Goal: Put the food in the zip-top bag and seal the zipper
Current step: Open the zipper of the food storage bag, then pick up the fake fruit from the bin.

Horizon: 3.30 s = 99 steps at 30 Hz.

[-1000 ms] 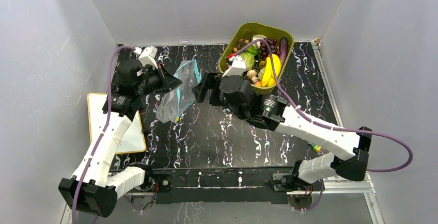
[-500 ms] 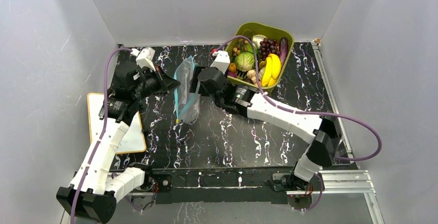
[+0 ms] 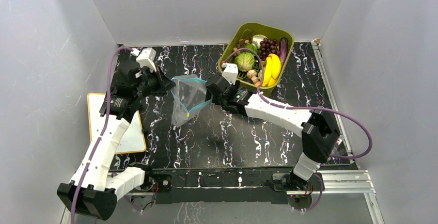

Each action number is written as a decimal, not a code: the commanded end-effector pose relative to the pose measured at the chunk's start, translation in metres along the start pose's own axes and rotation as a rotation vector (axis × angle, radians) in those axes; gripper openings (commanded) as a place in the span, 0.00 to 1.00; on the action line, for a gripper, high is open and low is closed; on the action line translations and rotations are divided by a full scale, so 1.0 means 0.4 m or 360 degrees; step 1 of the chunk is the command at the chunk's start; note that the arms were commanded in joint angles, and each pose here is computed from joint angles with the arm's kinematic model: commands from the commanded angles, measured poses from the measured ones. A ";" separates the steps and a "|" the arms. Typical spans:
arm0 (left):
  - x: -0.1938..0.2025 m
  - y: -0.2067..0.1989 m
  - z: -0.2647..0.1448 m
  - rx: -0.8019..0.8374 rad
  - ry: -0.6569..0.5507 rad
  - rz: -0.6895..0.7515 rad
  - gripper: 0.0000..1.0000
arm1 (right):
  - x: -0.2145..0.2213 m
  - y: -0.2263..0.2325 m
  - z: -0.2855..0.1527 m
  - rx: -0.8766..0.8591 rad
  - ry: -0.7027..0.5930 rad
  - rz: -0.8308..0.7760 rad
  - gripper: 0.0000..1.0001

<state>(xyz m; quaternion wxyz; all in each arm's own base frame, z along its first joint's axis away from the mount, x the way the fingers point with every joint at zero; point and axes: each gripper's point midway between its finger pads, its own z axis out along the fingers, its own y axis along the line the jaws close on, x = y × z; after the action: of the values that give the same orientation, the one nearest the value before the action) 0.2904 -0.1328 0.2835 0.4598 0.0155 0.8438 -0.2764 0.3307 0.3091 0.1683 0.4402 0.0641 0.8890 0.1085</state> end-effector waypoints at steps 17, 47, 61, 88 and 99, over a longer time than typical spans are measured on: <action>0.141 0.024 0.061 0.0188 0.0072 0.0061 0.00 | -0.252 0.147 -0.276 -0.0780 -0.0048 -0.0230 0.85; 0.166 -0.008 0.032 0.0296 0.0063 0.0177 0.00 | -0.501 -0.483 0.065 0.0727 -0.0186 -0.0403 0.98; 0.170 -0.015 0.027 0.0305 0.0065 0.0204 0.00 | -0.463 -0.568 0.203 0.0724 0.0005 -0.0451 0.92; 0.163 -0.008 0.026 0.0268 0.0042 0.0203 0.00 | -0.482 -0.595 0.165 0.0810 -0.0050 -0.0467 0.50; 0.084 0.000 0.044 0.0152 -0.0068 0.0108 0.00 | -0.570 -0.546 0.035 0.0733 -0.0207 -0.0354 0.35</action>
<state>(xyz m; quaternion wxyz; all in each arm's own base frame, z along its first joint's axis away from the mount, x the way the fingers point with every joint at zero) 0.2719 -0.1485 0.2221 0.4549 0.0698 0.8354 -0.3006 0.4821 0.0529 0.2197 0.4232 0.0378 0.8900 -0.1654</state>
